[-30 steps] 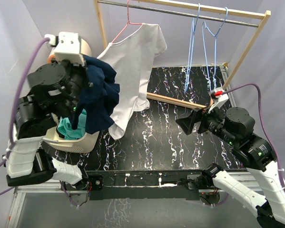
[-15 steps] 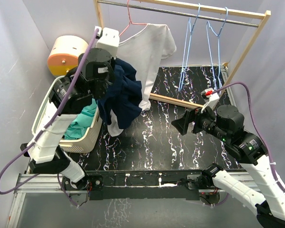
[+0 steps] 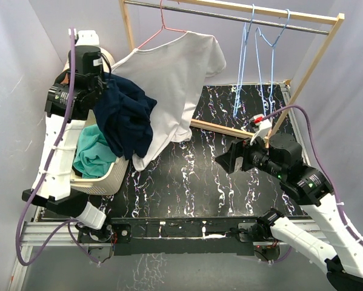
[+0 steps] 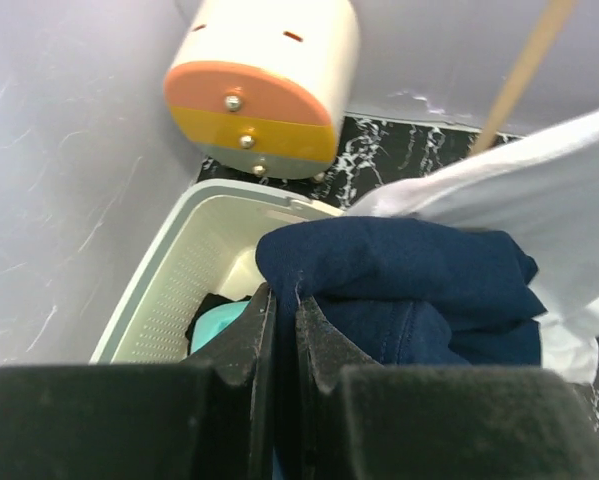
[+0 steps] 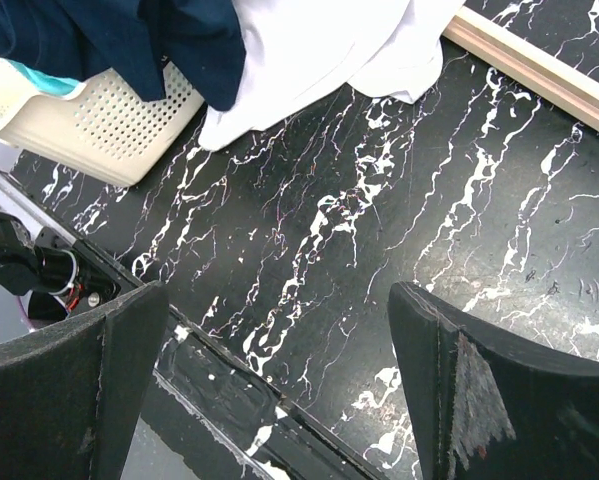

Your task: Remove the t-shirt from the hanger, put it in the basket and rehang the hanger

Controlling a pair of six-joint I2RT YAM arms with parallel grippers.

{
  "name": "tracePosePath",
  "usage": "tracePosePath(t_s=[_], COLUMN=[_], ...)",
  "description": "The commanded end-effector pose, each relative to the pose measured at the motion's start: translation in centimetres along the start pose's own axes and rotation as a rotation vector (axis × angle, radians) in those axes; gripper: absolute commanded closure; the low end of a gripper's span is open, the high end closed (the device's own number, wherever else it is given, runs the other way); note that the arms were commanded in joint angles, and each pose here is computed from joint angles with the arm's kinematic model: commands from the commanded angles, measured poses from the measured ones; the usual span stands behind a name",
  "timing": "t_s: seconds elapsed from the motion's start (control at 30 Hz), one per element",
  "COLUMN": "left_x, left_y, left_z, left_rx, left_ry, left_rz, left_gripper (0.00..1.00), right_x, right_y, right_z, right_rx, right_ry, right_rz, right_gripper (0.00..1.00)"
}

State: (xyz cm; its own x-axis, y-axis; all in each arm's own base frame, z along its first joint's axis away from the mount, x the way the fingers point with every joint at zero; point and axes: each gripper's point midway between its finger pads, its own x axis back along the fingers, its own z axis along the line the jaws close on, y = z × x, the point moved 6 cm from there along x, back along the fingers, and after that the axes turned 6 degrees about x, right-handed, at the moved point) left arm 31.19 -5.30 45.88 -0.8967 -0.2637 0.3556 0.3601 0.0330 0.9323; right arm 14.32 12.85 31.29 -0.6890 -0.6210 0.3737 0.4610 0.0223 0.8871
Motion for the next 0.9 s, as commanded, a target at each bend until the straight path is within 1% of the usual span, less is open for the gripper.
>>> tracePosePath(t_s=[0.0,0.1,0.2,0.33,0.4,0.53,0.63,0.73,0.87], left_x=[1.7,0.7,0.5,1.1,1.6,2.4,3.8,6.1,7.8], left_y=[2.7,3.9,5.4,7.0,7.5,7.7,8.2,8.9,9.0], left_z=[3.8,3.8,4.2,6.9,7.6,8.6,9.7,11.1,12.4], left_rx=[0.132,0.167,0.222,0.281,0.283,0.281,0.288,0.301,0.303], left_ry=[0.107,0.121,0.132,0.229,0.256,0.305,0.356,0.379,0.421], left_rz=[-0.131,-0.149,-0.196,-0.277,-0.308,-0.326,-0.362,-0.421,-0.453], left_gripper=[1.0,1.0,1.0,1.0,1.0,1.0,1.0,1.0,1.0], right_x=[-0.9,-1.3,-1.8,-2.7,-3.3,-4.7,-5.9,-7.2,-8.5], right_y=[1.3,1.4,1.5,2.0,2.3,3.1,3.7,4.1,4.6], right_z=[0.4,0.4,0.4,0.3,0.2,0.4,0.6,0.9,1.2], right_rx=[0.037,0.046,0.06,0.087,0.095,0.103,0.103,0.101,0.099], right_ry=[0.039,0.049,0.053,0.055,0.054,0.073,0.098,0.129,0.16], right_rz=[-0.059,-0.052,-0.044,-0.024,-0.011,-0.004,-0.002,0.015,0.028], right_gripper=[0.05,0.05,0.05,0.04,0.04,0.03,0.03,0.03,0.03])
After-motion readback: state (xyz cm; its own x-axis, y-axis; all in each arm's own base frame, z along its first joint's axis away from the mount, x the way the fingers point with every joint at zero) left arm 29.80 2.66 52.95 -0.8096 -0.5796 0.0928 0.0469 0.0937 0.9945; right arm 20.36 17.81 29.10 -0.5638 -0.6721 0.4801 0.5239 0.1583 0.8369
